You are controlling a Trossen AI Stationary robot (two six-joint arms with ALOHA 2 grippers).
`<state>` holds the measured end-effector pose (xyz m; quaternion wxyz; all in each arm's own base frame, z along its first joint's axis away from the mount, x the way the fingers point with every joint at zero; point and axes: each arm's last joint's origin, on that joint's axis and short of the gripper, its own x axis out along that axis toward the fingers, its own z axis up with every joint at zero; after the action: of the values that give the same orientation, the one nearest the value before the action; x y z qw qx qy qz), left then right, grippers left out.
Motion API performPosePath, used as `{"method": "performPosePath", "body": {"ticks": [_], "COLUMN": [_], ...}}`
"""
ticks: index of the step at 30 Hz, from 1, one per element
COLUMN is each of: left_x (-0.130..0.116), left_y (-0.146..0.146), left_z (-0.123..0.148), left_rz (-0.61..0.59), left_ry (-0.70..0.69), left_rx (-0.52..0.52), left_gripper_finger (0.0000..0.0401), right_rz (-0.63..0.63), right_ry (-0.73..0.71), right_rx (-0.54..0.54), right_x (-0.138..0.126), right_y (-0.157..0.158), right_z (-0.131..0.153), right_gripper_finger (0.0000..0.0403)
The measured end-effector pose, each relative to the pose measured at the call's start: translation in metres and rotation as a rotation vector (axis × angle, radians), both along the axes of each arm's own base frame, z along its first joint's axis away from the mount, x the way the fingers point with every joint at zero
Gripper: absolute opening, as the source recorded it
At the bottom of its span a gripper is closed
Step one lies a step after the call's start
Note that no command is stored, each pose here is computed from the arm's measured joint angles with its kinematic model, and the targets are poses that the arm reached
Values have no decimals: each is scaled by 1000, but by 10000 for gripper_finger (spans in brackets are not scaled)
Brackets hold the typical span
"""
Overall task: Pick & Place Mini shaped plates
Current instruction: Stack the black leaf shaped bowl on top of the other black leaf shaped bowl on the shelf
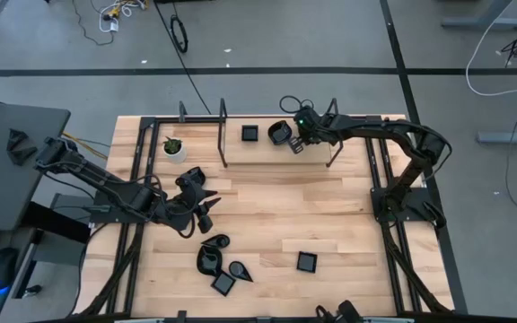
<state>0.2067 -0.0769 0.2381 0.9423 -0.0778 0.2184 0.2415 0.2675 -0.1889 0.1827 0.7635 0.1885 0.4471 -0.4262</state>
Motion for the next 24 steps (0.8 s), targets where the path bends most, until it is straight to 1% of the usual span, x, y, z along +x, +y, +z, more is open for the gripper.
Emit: {"method": "performPosePath", "body": {"ticks": [7,18,24], "left_x": [0,0,0], "left_y": [0,0,0], "left_z": [0,0,0], "left_rz": [0,0,0], "left_ry": [0,0,0], "left_rx": [0,0,0], "left_gripper_finger": [106,106,106], "right_rz": [36,56,49], "right_ry": [-24,-42,-3], "right_rx": [46,63,-3], "right_x": [4,14,11], "right_y": [3,19,17], "right_z": [-3,-3,0], "right_gripper_finger": [2,2,2]}}
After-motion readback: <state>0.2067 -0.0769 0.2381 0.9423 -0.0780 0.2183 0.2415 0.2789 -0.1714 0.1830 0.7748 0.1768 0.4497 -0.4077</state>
